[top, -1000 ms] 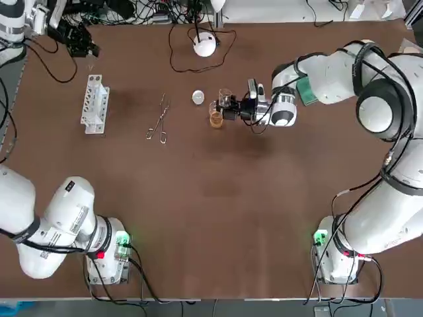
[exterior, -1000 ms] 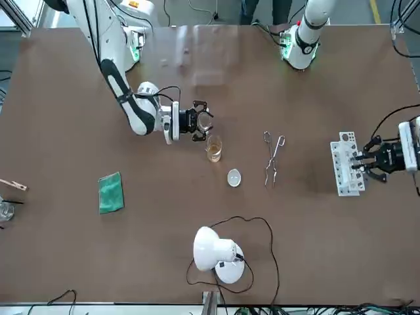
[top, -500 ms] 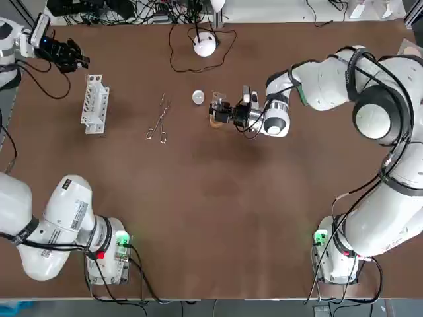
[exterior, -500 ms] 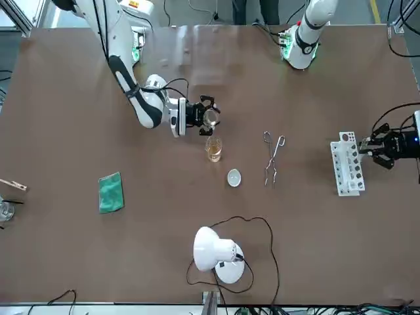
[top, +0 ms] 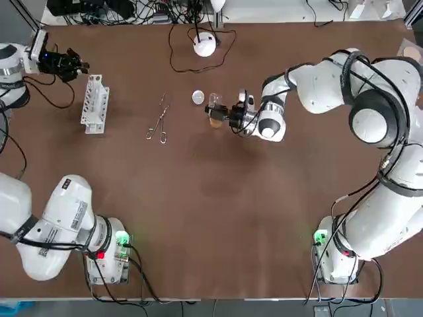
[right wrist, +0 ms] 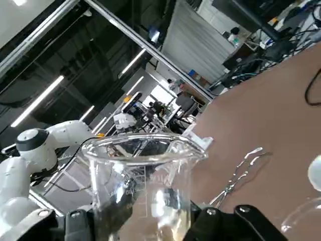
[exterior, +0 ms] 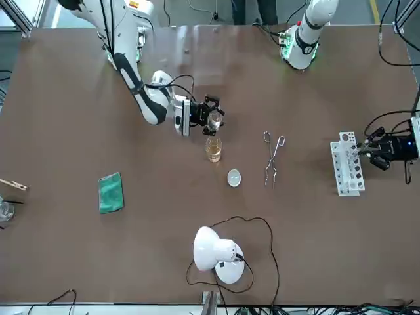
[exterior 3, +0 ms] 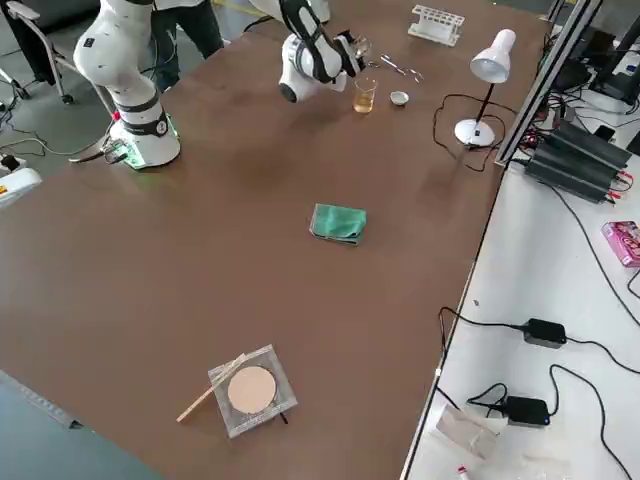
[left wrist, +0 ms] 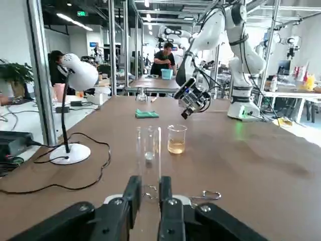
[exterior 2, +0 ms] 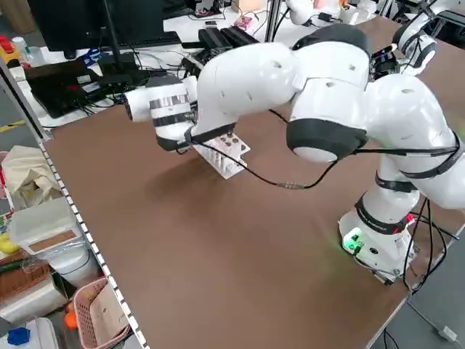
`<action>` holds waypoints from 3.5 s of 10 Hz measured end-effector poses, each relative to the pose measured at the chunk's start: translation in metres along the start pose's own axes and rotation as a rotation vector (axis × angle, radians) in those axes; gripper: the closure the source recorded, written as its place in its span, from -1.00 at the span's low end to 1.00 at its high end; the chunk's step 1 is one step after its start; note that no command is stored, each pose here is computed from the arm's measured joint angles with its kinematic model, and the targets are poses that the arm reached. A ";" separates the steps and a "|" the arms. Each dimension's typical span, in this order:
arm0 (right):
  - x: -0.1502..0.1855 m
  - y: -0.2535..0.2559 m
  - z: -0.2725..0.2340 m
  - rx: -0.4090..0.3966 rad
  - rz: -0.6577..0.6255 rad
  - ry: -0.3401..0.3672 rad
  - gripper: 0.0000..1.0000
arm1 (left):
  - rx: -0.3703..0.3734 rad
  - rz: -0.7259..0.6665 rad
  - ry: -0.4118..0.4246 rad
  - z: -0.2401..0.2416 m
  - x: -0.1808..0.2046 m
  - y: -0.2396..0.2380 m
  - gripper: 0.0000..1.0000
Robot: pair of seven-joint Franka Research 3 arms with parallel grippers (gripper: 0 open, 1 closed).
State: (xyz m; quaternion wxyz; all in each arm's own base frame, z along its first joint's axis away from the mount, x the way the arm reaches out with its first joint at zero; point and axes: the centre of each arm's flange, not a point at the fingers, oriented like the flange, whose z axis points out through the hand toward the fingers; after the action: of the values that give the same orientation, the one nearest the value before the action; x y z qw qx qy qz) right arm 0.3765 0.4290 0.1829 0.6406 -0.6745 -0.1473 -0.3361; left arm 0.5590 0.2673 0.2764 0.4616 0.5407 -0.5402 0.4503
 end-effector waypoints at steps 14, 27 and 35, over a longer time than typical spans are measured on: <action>-0.018 -0.005 0.016 -0.045 0.312 -0.032 0.22 | 0.040 -0.009 0.155 0.003 -0.037 0.015 0.58; -0.010 0.000 0.015 -0.078 0.457 -0.025 0.22 | 0.077 -0.009 0.176 -0.003 -0.062 0.030 0.58; 0.000 -0.002 0.016 -0.088 0.524 -0.016 0.22 | 0.102 -0.029 0.212 0.005 -0.091 0.032 0.58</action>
State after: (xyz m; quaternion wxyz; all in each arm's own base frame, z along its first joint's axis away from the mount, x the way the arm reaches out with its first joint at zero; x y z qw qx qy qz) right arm 0.3791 0.4448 0.1855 0.6746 -0.7195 0.0418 -0.1595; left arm 0.5265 0.2781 0.1861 0.4947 0.5205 -0.4568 0.5250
